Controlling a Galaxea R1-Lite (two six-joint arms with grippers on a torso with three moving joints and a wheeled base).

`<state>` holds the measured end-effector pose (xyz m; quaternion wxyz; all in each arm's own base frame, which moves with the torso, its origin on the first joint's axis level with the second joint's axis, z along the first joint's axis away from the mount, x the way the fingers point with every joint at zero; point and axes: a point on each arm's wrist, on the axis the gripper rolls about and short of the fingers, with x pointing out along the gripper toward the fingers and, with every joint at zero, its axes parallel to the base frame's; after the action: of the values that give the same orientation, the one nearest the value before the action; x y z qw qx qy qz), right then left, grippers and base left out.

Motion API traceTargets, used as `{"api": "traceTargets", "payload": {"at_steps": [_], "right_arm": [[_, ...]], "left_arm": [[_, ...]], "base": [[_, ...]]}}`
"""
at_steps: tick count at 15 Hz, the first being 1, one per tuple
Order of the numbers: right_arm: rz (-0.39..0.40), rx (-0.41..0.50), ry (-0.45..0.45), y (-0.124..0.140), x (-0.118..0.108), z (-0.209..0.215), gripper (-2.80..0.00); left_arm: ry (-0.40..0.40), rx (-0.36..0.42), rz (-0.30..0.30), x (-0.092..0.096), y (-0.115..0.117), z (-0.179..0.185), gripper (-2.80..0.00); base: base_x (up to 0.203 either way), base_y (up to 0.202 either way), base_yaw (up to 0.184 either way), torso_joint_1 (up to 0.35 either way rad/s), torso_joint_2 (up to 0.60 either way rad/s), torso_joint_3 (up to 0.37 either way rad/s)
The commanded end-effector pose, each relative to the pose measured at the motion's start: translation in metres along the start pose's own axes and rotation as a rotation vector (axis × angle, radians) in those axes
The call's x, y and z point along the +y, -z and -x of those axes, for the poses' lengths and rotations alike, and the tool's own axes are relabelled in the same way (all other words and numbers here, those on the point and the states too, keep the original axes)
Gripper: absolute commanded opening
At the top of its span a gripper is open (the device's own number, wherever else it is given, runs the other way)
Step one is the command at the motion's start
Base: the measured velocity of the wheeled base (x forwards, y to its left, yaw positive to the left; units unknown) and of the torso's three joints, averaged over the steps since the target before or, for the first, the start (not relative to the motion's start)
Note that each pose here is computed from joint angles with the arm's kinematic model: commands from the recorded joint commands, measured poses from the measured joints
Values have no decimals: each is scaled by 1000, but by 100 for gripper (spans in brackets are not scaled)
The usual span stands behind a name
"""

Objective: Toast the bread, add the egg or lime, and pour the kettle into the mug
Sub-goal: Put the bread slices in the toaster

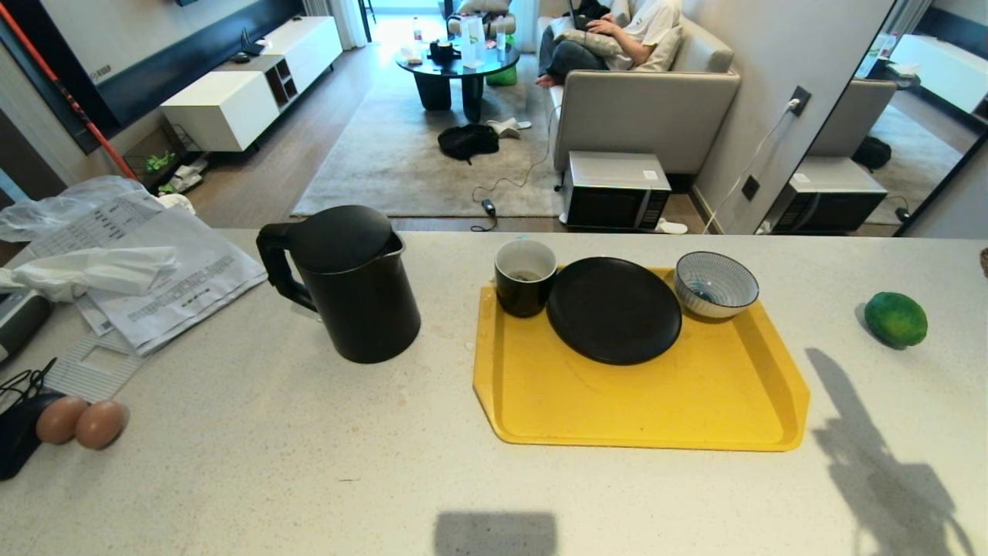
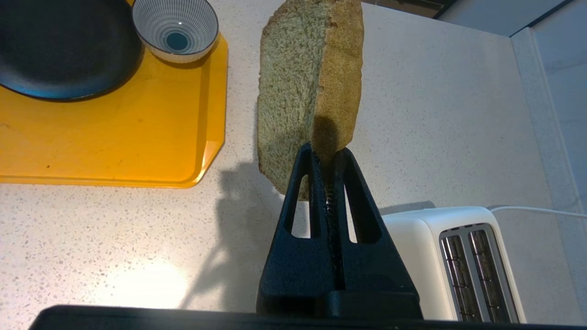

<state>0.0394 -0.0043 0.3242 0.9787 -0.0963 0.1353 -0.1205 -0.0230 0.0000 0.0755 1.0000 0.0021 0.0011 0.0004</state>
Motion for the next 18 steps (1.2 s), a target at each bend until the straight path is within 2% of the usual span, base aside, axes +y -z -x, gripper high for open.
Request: {"api": "traceTargets", "payload": {"at_steps": [1,11,18], "right_arm": [[4,7,0,1,1,-1,-280],[7,21,-1,3,2,-4,-280],[28,44,-16,15,4,-4,-280]], "left_arm": [[-1,1,0,0,0,0,-280],[0,1,0,0,0,0,-280],[-1,1,0,0,0,0,-280]], "base": [[0,0,0,0,0,0],[1,1,-7,0,0,0],[2,10,-181,2,3,3]]}}
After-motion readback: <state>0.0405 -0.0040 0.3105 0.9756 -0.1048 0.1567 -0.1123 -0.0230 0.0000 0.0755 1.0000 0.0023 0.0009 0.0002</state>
